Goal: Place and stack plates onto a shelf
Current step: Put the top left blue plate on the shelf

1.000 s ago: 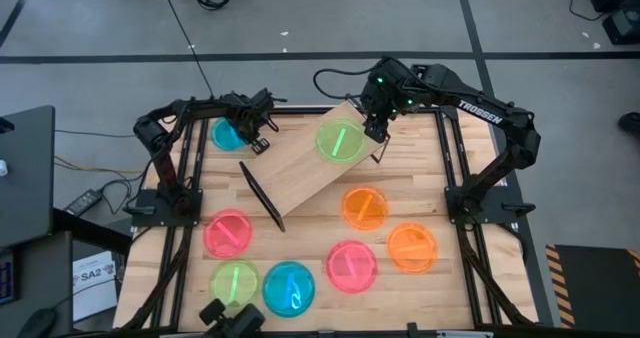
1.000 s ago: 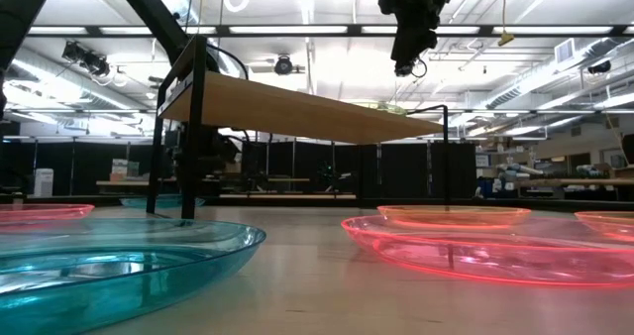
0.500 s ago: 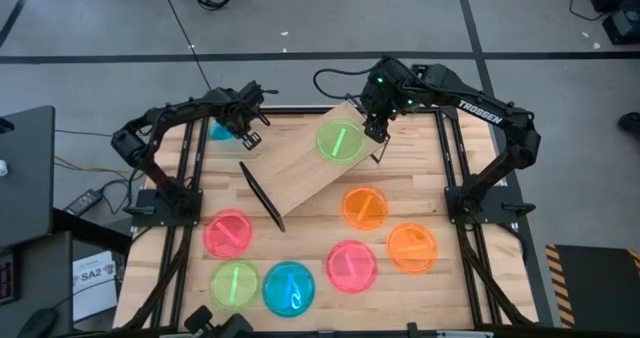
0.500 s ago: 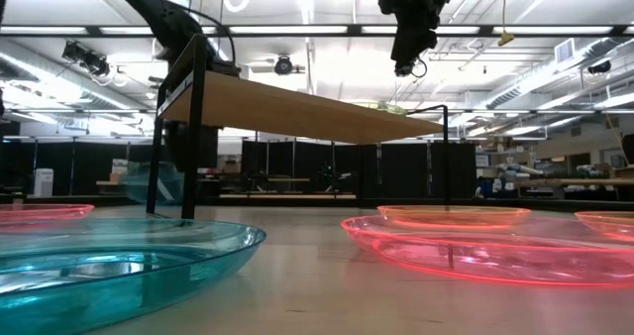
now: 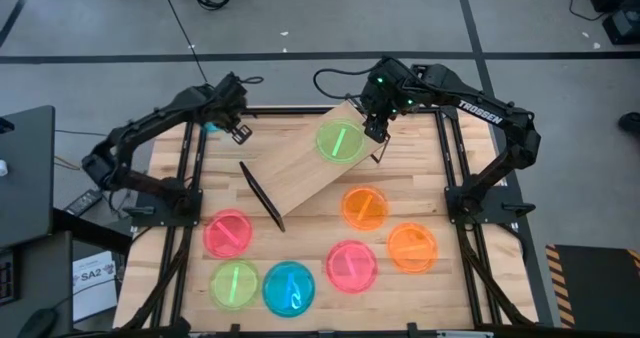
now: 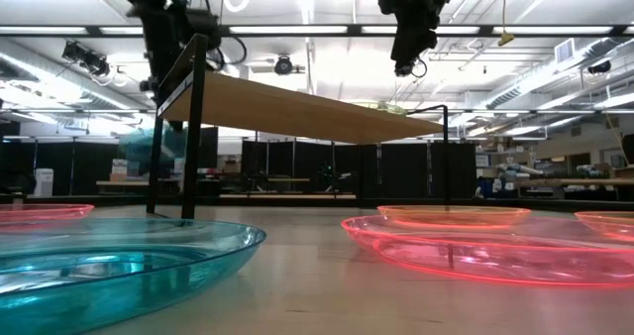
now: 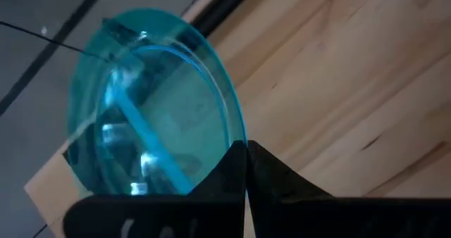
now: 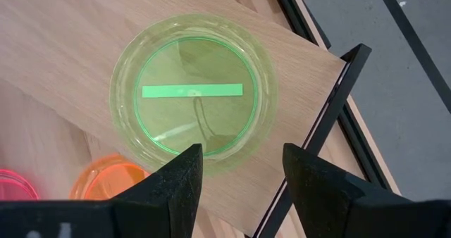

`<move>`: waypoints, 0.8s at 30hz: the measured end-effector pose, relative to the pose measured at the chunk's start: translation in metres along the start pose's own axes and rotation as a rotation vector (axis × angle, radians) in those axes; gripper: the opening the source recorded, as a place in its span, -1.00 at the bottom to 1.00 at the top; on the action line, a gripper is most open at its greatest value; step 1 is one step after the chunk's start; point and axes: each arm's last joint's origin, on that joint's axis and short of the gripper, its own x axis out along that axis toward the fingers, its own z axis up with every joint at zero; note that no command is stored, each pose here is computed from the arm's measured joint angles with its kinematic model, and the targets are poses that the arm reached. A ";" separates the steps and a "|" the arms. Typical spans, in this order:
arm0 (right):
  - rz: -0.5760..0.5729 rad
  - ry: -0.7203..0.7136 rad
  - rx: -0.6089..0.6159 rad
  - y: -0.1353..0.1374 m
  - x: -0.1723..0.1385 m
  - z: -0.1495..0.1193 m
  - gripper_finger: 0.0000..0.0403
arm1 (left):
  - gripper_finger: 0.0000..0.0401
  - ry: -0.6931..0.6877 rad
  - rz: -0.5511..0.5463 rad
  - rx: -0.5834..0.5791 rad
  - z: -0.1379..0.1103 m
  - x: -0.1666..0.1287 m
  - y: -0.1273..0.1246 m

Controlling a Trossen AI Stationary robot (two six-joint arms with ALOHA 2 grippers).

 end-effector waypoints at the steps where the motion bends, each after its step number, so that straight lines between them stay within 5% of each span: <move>1: 0.000 0.000 0.000 0.000 0.000 0.000 0.01 | -0.98 -0.018 0.000 -0.002 -0.001 -0.005 0.000; 12: 0.000 -0.001 0.000 0.000 0.000 0.000 0.01 | -0.98 -0.242 -0.050 0.055 -0.017 -0.059 -0.014; 24: -0.001 -0.009 0.001 0.000 0.000 0.001 0.01 | -0.98 -0.432 -0.204 0.254 -0.025 -0.093 -0.064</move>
